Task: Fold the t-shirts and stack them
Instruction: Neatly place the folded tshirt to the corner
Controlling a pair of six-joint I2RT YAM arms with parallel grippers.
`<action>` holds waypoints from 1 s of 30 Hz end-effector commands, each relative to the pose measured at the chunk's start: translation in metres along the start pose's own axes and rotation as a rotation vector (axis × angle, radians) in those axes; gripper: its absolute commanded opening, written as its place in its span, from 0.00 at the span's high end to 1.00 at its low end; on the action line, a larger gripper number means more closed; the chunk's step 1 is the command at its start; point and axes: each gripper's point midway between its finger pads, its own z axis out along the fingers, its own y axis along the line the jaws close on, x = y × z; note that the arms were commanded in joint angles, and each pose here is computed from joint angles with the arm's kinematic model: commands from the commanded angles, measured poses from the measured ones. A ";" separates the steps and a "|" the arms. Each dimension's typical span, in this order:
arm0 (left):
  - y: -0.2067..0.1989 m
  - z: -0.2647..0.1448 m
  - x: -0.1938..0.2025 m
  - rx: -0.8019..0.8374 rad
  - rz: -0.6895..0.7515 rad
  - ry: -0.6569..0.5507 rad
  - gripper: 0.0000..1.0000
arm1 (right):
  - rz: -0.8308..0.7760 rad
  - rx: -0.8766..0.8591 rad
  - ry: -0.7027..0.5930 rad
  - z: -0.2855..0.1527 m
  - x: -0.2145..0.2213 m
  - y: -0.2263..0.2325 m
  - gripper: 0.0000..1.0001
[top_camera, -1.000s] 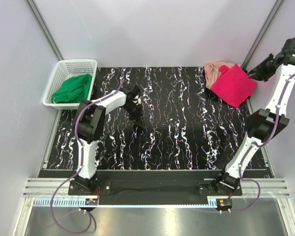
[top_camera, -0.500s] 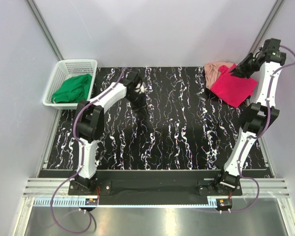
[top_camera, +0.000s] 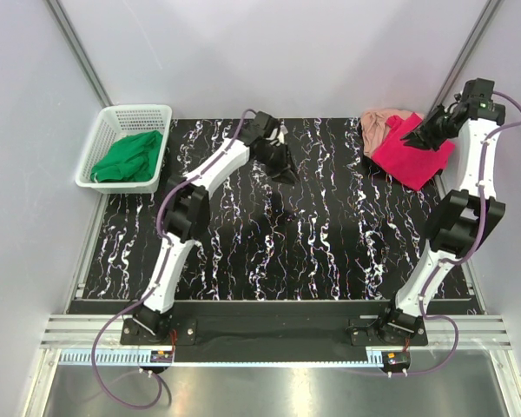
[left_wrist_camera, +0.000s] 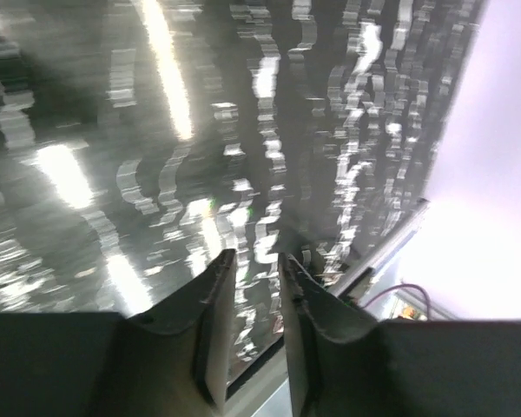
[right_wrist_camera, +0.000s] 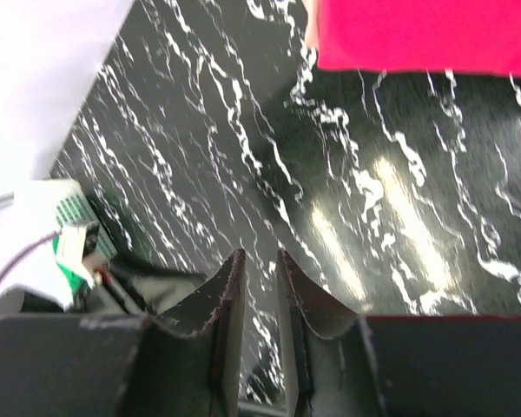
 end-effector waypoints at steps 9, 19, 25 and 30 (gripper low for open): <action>-0.116 0.025 -0.013 0.452 -0.012 0.026 0.64 | 0.047 -0.271 -0.038 -0.013 -0.006 0.058 0.72; -0.121 0.028 -0.009 0.546 -0.014 0.056 0.65 | 0.076 -0.058 -0.073 0.026 -0.015 -0.009 0.70; -0.090 0.001 0.042 0.427 0.046 0.102 0.66 | 0.148 -0.063 -0.226 0.049 -0.076 -0.009 0.69; -0.066 -0.017 0.082 0.372 0.088 0.127 0.67 | 0.157 -0.131 -0.241 0.073 -0.116 0.008 0.66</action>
